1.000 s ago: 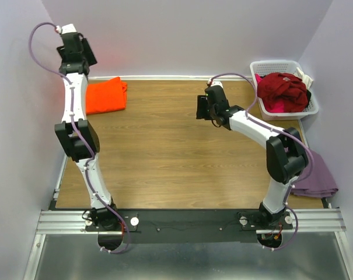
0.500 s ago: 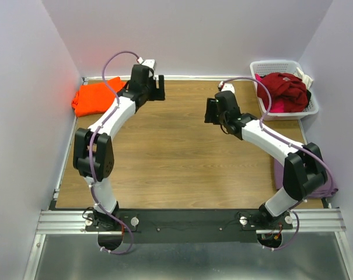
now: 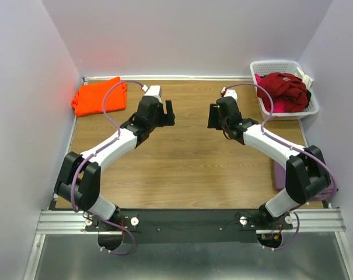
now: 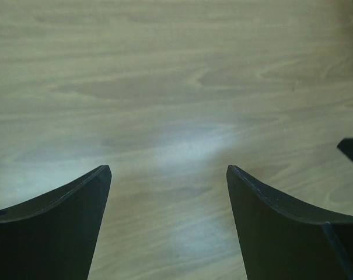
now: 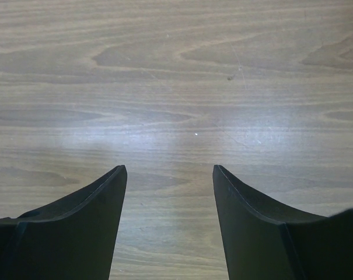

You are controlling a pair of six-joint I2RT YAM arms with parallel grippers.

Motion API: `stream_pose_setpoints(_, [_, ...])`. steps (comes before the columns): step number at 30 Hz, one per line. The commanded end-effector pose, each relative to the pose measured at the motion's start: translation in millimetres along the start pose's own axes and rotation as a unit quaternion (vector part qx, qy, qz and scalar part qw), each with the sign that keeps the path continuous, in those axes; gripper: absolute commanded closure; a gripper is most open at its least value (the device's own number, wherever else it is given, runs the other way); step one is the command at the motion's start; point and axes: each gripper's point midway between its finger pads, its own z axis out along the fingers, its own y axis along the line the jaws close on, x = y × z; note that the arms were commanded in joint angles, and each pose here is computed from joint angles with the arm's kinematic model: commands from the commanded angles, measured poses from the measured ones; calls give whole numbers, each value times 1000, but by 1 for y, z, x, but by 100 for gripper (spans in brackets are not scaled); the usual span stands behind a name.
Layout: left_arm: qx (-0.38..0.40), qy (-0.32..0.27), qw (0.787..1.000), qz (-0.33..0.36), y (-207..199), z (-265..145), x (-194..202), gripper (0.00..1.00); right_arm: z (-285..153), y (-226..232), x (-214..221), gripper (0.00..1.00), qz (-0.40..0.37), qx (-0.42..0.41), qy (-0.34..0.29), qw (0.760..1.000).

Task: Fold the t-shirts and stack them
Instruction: Put the neatly folded tshirt into the corner of the board with the left arm

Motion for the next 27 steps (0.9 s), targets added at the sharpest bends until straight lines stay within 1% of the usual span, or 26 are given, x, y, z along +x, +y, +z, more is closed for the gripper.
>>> stream_pose_setpoints(1, [-40,-37,999,5,1,-9,11,11,1,-10,12,30,7,8,-2,1000])
stream_pose_setpoints(4, [-52,-53,997,27,-2,-18,18,11,0,-9,12,30,4,-1,-15,1000])
stream_pose_setpoints(5, [-48,-60,996,37,-7,-22,20,10,0,-11,18,30,2,-1,-12,1000])
stream_pose_setpoints(6, [-56,-70,995,39,-4,-24,20,10,-1,-11,14,30,3,-4,-23,1000])
stream_pose_setpoints(11, [-63,-106,992,39,-2,-36,9,9,-4,-16,13,30,-6,-1,-42,999])
stream_pose_setpoints(14, [-69,-128,988,43,1,-42,3,9,-9,-21,3,30,-8,6,-71,997])
stream_pose_setpoints(18, [-58,-150,986,33,-3,-46,-7,9,-16,-27,-3,30,-10,14,-95,995])
stream_pose_setpoints(22, [-55,-156,986,31,-7,-46,-12,9,-15,-27,-3,30,-10,13,-95,995])
stream_pose_setpoints(23, [-72,-161,983,57,0,-48,-14,7,-15,-27,-1,30,-10,12,-94,995])
stream_pose_setpoints(27, [-78,-170,981,57,4,-53,-14,6,-14,-29,-1,30,-10,17,-96,995])
